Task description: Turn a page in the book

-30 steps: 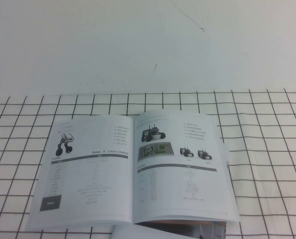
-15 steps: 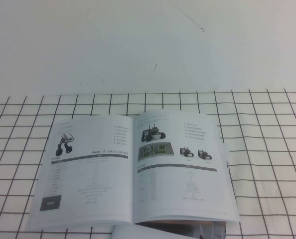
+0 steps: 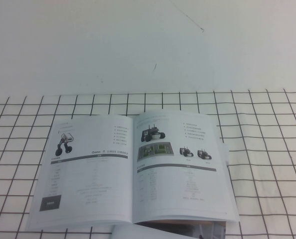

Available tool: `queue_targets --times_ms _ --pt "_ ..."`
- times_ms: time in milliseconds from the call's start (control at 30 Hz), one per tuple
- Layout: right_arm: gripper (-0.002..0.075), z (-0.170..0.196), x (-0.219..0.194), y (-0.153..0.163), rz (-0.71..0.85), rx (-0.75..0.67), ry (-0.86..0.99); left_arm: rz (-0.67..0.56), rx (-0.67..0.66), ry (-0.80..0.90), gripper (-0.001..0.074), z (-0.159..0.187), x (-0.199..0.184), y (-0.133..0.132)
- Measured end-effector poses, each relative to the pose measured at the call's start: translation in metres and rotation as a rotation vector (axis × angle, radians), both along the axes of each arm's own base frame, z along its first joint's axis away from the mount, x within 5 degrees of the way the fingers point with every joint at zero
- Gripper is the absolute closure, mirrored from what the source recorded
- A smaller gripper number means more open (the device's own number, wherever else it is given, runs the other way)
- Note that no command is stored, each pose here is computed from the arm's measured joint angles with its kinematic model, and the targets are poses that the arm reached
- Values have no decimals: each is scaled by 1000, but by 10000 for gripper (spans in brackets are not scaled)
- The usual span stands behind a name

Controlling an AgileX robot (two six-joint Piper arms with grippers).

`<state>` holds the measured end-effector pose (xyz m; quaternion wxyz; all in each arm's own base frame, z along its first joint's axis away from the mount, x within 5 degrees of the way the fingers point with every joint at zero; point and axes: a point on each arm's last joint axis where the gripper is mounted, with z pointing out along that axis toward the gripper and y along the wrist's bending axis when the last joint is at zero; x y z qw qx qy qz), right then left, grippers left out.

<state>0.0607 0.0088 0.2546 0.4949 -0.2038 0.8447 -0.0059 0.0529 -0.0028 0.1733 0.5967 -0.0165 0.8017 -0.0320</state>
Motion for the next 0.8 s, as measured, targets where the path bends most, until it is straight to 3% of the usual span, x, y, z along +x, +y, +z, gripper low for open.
queue_targets --times_ms 167,300,600,800 --pt "727 -13 1 2 34 -6 -230 0 2 0 736 0 0 0" --pt "727 -26 -6 -6 -73 7 -351 0 2 0 736 0 0 0" --pt "728 -79 -8 -17 -347 2 -271 0 2 0 736 0 0 0" --pt "728 -88 -10 -17 -385 37 -184 0 2 0 736 0 0 0"
